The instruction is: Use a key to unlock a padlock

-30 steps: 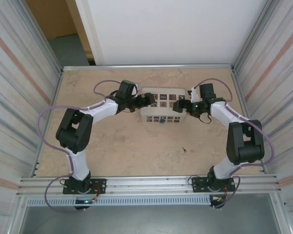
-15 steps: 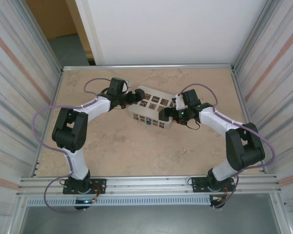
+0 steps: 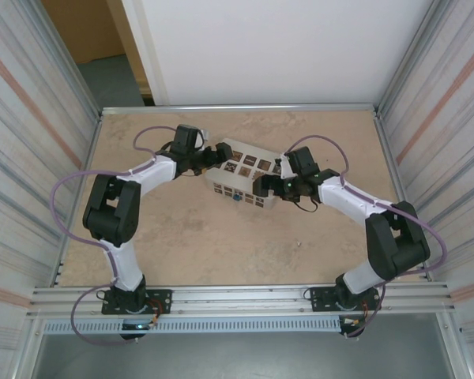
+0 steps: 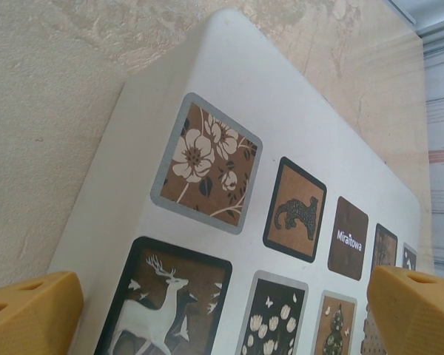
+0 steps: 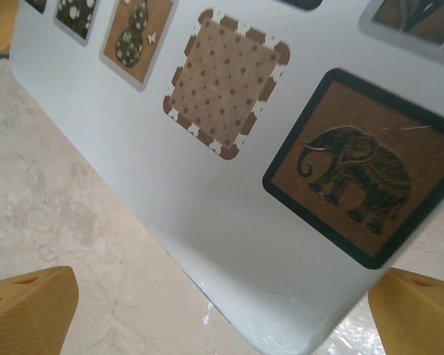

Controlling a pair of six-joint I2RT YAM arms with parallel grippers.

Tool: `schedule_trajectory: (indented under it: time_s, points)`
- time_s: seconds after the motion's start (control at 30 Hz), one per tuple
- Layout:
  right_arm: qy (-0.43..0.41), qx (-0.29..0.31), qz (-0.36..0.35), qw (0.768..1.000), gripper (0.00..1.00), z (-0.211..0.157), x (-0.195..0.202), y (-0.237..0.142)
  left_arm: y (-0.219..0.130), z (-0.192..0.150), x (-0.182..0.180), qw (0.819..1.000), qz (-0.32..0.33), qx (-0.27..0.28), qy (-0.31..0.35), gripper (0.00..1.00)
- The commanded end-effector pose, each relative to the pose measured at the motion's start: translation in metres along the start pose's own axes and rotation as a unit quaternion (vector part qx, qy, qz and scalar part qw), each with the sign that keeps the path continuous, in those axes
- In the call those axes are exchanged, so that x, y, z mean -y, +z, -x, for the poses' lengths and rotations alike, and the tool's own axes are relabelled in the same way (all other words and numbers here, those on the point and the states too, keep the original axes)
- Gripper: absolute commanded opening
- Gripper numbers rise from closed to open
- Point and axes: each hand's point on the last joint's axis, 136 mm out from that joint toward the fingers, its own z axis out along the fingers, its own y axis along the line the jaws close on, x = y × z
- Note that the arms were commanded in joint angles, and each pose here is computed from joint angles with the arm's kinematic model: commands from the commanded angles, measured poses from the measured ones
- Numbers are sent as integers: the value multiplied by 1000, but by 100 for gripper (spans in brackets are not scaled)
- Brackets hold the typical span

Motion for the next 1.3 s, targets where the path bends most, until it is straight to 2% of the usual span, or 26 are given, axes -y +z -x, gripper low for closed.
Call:
schedule_trajectory:
  time_s: [0.0, 0.2, 0.33, 0.47, 0.7, 0.8, 0.93, 1.27]
  points:
    - [-4, 33, -21, 999, 99, 11, 1, -19, -33, 22, 19, 999, -21, 22, 19, 99]
    - [0, 39, -67, 997, 99, 3, 13, -42, -67, 30, 18, 998, -7, 43, 38, 99]
    - [1, 43, -93, 995, 99, -10, 19, -65, -92, 20, 24, 997, -10, 56, 51, 99]
    - [21, 30, -126, 991, 99, -31, 29, -90, -119, -3, 30, 996, -16, 65, 63, 99]
    - [87, -2, -162, 983, 94, -74, 46, -114, -149, -52, 31, 995, -22, 71, 68, 99]
    - [107, -23, -178, 978, 92, -90, 55, -115, -157, -73, 26, 995, -20, 67, 67, 99]
    - [124, -59, -200, 970, 80, -112, 68, -109, -163, -100, 16, 996, -19, 67, 58, 99]
    - [152, -130, -238, 950, 62, -138, 90, -76, -157, -146, -18, 998, -15, 49, 27, 99]
